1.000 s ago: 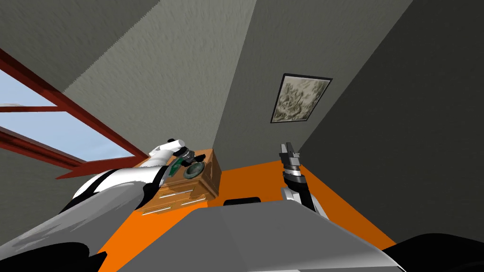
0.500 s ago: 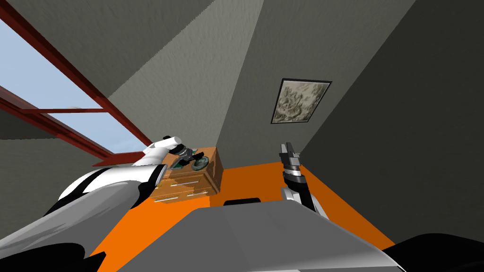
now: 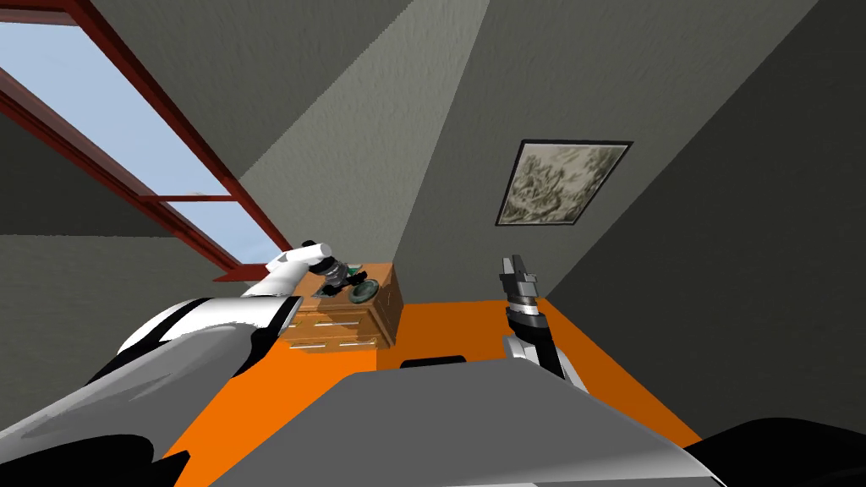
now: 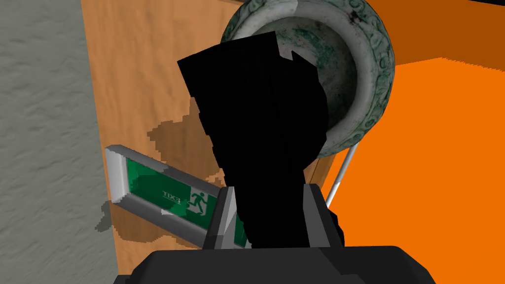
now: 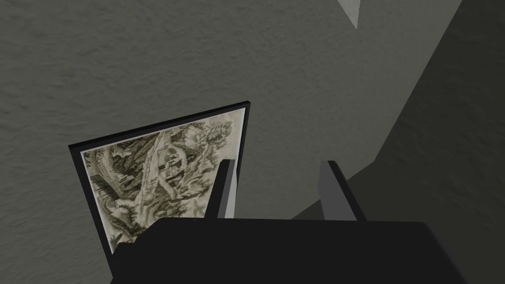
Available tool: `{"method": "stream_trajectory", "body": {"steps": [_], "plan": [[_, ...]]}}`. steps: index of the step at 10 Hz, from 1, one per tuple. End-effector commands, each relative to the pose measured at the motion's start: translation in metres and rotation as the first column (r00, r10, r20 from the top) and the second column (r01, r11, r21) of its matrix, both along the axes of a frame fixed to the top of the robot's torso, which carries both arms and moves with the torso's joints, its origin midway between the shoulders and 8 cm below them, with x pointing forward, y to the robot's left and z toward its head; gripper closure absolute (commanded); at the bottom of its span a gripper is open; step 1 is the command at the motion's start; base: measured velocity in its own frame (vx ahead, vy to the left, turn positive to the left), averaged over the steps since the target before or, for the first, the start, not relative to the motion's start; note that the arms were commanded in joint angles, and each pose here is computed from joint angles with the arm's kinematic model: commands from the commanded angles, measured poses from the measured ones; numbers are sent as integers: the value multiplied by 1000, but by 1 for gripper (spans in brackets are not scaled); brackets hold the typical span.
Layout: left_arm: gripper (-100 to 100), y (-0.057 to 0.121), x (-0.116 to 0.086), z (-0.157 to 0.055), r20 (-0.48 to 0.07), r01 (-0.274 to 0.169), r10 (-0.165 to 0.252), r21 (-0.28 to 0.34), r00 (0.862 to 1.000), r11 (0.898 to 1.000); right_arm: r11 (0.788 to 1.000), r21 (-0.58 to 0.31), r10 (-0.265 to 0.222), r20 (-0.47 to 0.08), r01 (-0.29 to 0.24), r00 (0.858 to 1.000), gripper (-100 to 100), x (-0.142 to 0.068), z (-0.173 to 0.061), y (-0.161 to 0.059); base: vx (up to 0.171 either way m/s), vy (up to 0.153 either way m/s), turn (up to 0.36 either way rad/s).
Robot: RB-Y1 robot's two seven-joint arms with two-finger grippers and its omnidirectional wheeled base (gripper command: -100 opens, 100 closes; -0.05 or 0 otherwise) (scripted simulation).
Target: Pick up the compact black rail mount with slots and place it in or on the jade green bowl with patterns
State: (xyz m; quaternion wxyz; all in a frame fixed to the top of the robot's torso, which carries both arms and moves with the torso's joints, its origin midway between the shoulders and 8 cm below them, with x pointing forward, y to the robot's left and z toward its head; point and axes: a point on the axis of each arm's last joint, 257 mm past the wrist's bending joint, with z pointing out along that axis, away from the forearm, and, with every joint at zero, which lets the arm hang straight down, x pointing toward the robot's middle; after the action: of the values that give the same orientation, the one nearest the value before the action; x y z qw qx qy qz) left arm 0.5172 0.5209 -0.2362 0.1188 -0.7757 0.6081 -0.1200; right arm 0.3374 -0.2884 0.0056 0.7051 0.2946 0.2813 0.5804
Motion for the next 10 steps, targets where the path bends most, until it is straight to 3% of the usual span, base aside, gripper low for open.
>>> {"method": "stream_trajectory", "body": {"steps": [1, 3, 4, 5, 9, 10], "plan": [[100, -9, 2, -4, -18, 68, -67, 35, 998, 997, 1000, 0, 0, 0, 0, 1000, 0, 0, 0, 0, 118, -80, 155], [100, -17, 5, -7, -33, 134, -132, 68, 991, 989, 1000, 0, 0, 0, 0, 1000, 0, 0, 0, 0, 104, -91, 148], [100, -14, 4, -7, -29, 108, -107, 56, 994, 993, 1000, 0, 0, 0, 0, 1000, 0, 0, 0, 0, 42, -39, 18], [-100, -14, 4, -7, -29, 114, -112, 58, 993, 992, 1000, 0, 0, 0, 0, 1000, 0, 0, 0, 0, 8, -8, -4], [-100, -14, 4, -7, -29, 114, -112, 58, 993, 992, 1000, 0, 0, 0, 0, 1000, 0, 0, 0, 0, 0, 0, 0], [0, -14, 4, -7, -29, 114, -112, 58, 993, 992, 1000, 0, 0, 0, 0, 1000, 0, 0, 0, 0, 0, 0, 0]]}}
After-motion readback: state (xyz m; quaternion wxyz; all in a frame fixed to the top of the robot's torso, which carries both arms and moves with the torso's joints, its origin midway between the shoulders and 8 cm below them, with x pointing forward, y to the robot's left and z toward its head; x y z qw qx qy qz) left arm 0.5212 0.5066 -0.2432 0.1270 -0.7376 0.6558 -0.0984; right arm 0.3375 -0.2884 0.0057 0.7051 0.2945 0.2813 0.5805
